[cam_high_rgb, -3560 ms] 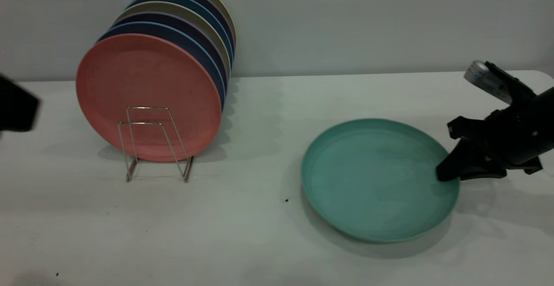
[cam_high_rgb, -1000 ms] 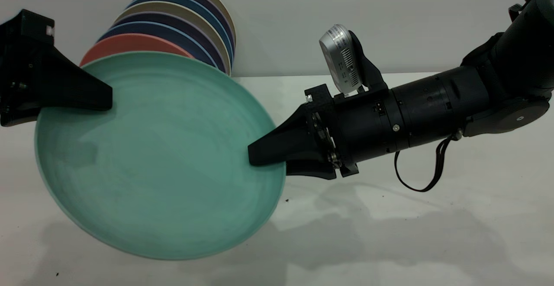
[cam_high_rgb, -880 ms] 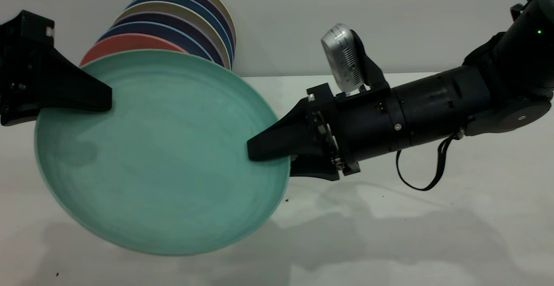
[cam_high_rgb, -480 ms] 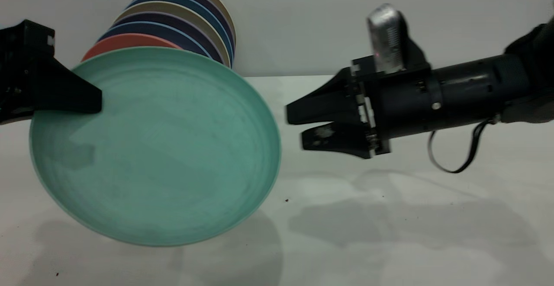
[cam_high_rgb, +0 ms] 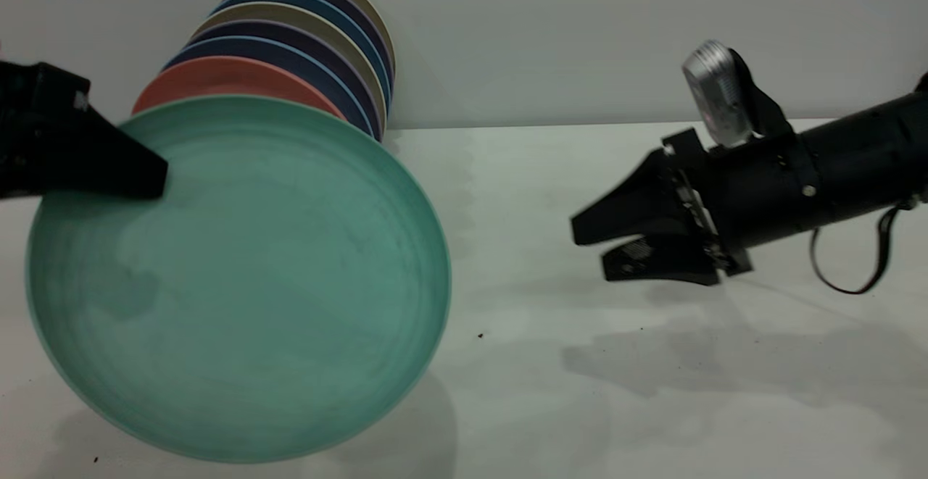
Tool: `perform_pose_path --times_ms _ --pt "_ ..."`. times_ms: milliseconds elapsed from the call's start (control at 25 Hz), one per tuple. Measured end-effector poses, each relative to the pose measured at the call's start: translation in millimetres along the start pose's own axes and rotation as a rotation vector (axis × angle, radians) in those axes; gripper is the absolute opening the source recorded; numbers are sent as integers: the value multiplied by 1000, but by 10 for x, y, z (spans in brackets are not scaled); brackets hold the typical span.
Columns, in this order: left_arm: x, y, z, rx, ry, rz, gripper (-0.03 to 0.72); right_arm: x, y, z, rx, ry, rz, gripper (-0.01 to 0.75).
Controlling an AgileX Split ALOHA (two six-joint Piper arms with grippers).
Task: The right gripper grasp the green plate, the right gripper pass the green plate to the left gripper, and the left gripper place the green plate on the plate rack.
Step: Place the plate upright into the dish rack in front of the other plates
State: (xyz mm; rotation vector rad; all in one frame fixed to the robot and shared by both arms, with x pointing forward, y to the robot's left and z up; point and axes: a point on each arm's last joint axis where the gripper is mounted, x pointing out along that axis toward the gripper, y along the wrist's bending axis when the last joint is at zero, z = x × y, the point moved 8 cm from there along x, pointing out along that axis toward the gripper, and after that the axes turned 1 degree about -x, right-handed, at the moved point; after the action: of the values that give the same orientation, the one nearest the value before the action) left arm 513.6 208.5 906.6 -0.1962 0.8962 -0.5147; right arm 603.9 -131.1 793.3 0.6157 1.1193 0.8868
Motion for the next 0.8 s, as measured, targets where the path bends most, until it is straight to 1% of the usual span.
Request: perform_pose_path --times_ms 120,240,440,600,680,800 --pt "-35 -10 125 114 9 2 57 -91 -127 -15 24 12 -44 560" --pt "-93 3 273 286 32 20 57 -179 -221 -16 15 28 -112 544" --pt "-233 66 587 609 59 85 57 -326 -230 43 -54 46 -226 534" --pt "-333 107 776 880 82 130 57 -425 -257 81 -77 51 -304 533" --pt "-363 101 846 995 81 138 57 -444 -294 70 -73 59 -331 533" --pt "-383 75 918 1190 72 136 57 -452 -314 56 -74 68 -344 533"
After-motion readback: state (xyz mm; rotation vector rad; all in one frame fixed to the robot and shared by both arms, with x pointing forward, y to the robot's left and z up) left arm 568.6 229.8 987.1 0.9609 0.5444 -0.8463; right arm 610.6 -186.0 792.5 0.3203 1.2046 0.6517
